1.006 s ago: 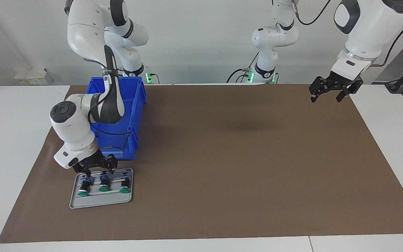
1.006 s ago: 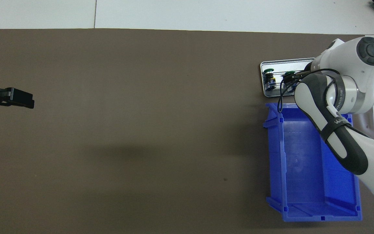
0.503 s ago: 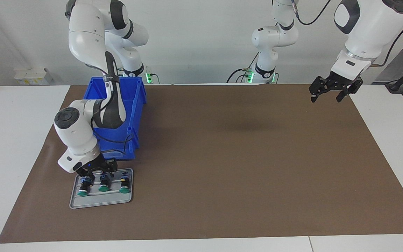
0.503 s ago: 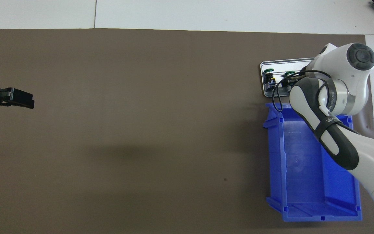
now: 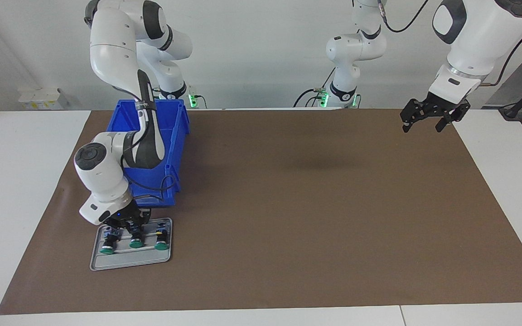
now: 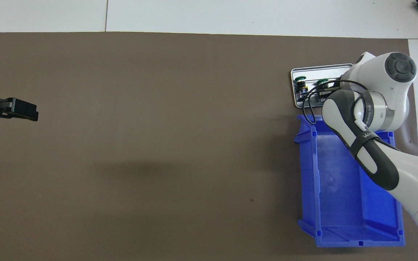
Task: Place and press button with both arms
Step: 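Grasp a green button in the metal tray with the right gripper, then carry the green button to mid-table and set it down with the right gripper, then withdraw the right gripper while the left gripper reaches the green button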
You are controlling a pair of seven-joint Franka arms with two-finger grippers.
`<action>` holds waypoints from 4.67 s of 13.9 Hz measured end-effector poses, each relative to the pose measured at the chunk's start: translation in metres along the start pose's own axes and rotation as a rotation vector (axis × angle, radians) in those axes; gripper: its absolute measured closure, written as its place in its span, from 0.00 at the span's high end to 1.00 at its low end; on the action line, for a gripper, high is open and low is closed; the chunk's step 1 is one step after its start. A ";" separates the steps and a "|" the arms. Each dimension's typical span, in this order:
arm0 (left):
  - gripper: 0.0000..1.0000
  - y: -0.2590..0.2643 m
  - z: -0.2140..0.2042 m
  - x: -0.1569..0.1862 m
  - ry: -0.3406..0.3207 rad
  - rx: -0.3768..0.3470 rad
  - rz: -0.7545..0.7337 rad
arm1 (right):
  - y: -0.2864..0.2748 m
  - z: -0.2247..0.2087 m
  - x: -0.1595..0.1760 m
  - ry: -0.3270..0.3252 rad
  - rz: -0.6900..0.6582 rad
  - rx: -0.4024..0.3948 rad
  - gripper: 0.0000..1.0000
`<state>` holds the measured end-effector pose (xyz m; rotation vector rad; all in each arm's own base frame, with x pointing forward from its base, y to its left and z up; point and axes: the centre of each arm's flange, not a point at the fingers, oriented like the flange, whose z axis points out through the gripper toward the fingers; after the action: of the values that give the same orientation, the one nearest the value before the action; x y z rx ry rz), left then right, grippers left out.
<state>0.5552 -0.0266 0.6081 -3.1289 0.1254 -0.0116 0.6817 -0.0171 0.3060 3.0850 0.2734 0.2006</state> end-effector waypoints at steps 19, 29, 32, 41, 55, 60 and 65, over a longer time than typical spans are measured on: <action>1.00 0.000 0.000 0.000 0.000 0.000 0.000 | -0.189 -0.155 0.067 0.038 1.219 0.107 0.33; 1.00 0.000 0.000 0.000 0.000 0.000 0.000 | -0.430 -0.141 0.014 -0.037 1.684 0.171 0.33; 1.00 0.000 0.000 0.000 0.000 0.000 0.000 | -0.484 -0.104 0.003 -0.034 1.815 0.168 0.33; 1.00 0.007 0.000 0.000 0.002 -0.002 0.016 | -0.558 -0.075 -0.027 -0.052 1.841 0.233 0.33; 1.00 0.021 0.003 0.012 0.115 -0.069 0.438 | -0.541 -0.082 -0.028 0.034 1.667 0.195 0.99; 1.00 0.050 0.029 0.015 0.177 -0.068 0.699 | -0.412 -0.176 0.005 0.091 1.565 0.188 0.99; 1.00 0.119 0.070 0.013 0.261 -0.083 0.989 | -0.263 -0.222 0.020 0.120 1.423 0.097 0.99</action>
<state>0.5593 -0.1451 0.5370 -2.7424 1.6369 -0.3988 0.6265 0.2509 0.5155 2.6600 -1.9104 0.3697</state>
